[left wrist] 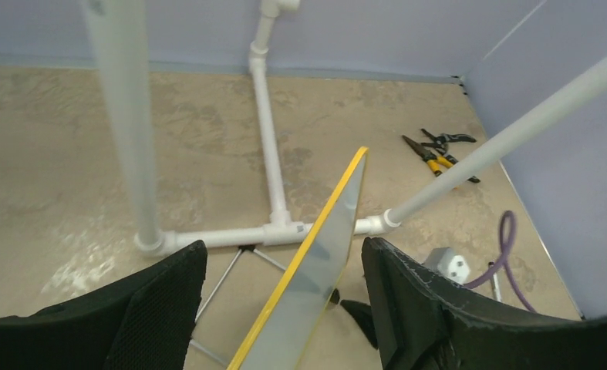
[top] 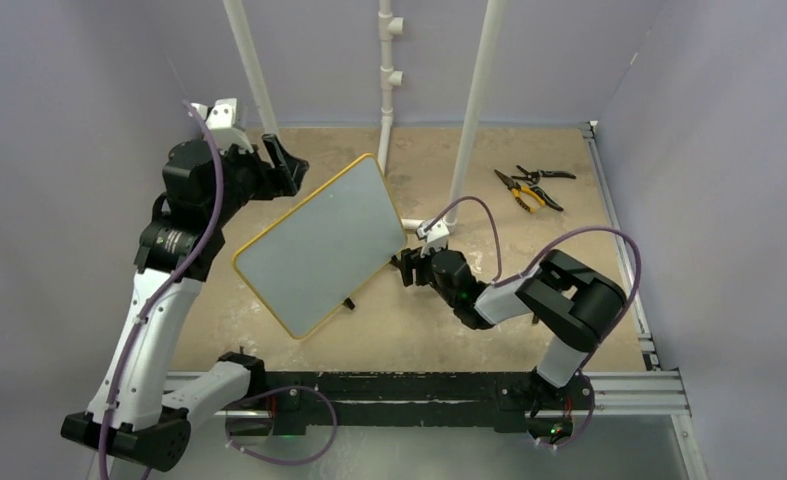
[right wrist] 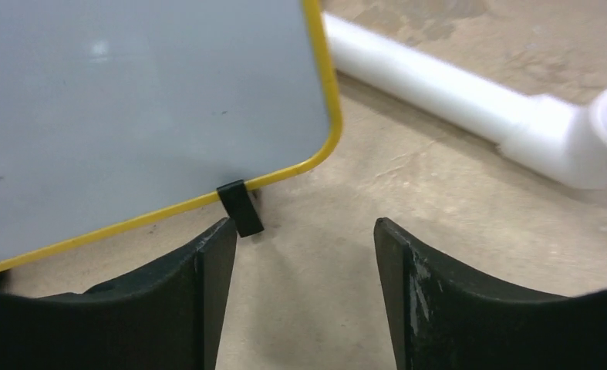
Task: Write a sentence on the whiteboard
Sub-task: Move the whiteboard stand to the center of the board.
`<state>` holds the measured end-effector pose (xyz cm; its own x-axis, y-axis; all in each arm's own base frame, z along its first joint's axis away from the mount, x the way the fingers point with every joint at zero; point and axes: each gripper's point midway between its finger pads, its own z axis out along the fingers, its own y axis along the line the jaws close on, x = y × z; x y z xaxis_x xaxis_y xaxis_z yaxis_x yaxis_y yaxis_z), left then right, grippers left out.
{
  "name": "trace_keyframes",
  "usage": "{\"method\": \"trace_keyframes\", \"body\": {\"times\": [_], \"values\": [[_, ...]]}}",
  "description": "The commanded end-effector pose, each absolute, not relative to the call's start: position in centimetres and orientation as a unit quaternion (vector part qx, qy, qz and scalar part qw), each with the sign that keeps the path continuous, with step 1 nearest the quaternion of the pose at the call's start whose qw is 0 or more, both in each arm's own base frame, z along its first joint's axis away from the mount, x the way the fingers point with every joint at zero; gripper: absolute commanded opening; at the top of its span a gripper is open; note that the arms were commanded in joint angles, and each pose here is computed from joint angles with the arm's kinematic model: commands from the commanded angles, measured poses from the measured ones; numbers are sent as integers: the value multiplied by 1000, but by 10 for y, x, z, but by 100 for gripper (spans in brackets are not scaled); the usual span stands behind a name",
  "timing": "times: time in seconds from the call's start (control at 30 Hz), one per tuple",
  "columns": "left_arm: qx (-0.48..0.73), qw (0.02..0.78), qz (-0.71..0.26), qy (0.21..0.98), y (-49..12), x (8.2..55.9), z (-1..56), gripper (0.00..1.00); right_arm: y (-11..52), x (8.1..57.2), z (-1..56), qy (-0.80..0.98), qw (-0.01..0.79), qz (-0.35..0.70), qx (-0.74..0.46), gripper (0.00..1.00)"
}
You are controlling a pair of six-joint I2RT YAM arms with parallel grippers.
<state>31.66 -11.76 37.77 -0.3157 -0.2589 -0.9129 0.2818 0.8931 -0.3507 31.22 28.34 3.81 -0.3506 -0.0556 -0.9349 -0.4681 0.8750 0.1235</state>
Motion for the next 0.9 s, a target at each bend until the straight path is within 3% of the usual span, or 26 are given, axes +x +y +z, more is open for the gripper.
{"method": "trace_keyframes", "body": {"times": [0.0,0.33,0.87], "values": [[-59,579,-142,801,-70,281,378,74,264,318,72,784,582,186,-111,72],[-173,548,-42,817,-11,222,360,75,244,292,119,777,580,238,-64,98],[-189,424,-97,881,-36,183,283,75,181,305,167,763,609,214,29,99]]}}
